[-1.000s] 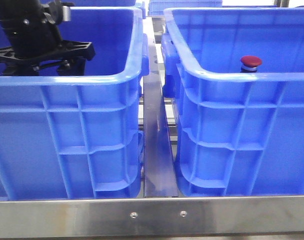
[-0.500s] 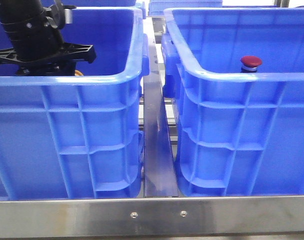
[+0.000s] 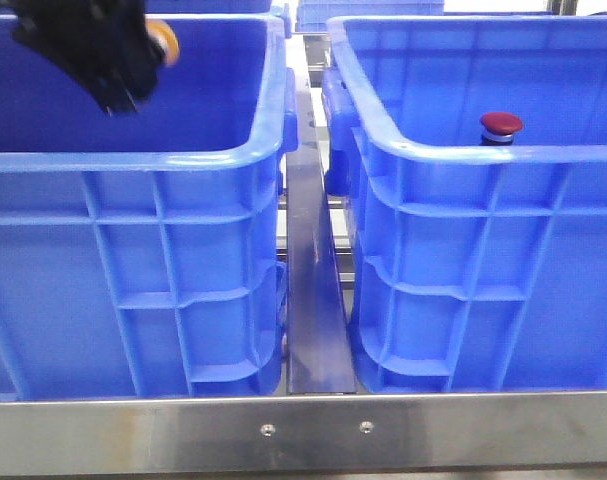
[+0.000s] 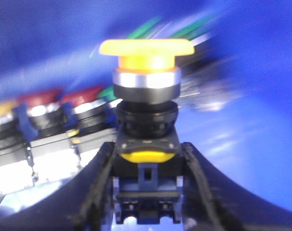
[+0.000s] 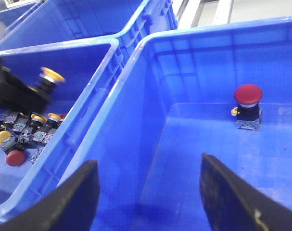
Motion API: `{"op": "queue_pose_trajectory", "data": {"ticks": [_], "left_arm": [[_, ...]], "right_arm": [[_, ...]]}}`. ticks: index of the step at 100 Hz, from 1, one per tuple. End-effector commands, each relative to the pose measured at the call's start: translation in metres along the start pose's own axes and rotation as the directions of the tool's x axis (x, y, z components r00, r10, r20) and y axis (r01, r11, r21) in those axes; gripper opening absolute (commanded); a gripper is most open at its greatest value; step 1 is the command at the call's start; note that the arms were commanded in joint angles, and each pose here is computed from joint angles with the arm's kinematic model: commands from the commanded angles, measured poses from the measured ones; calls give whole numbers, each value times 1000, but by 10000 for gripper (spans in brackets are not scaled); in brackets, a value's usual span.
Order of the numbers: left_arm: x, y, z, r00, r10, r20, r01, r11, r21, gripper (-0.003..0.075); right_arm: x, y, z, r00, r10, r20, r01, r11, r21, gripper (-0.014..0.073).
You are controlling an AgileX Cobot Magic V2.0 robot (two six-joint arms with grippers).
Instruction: Pick red and yellow buttons and place in box
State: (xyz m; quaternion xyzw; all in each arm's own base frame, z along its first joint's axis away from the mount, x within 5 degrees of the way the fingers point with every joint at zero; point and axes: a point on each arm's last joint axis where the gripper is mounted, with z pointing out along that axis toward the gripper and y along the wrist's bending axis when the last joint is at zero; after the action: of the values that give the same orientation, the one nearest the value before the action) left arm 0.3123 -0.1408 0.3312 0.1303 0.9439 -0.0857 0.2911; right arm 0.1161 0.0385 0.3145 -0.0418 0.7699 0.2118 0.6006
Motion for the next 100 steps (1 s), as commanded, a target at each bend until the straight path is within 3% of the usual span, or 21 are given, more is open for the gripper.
{"op": "queue_pose_trajectory", "data": {"ticks": [1,22,40,61,72,90,100], "left_arm": [[-3,-7,-41,989,10,148,-15,999,38,81],[18,-33,-63,969,112,221,-137,985,101,81],[29,-62,-69,947,212,240,-253,955,154,81],[39,-94,-75,896,337,290,-402,894,200,81],[44,-106,-78,869,389,305,-461,861,215,81],[47,-112,-79,862,400,310,-476,850,226,81],[47,-112,-79,863,399,310,-475,850,228,81]], "right_arm": [[-13,-1,-3,997,0,74,-3,1000,29,472],[-13,-1,-1,998,10,70,-12,999,29,472],[-17,3,0,994,86,68,-85,996,-13,472],[-26,14,16,987,145,-62,-152,981,-124,472],[-35,21,31,968,202,-149,-229,954,-195,472],[-52,30,60,918,286,-276,-363,885,-291,480],[-60,34,75,893,289,-345,-405,849,-338,557]]}}
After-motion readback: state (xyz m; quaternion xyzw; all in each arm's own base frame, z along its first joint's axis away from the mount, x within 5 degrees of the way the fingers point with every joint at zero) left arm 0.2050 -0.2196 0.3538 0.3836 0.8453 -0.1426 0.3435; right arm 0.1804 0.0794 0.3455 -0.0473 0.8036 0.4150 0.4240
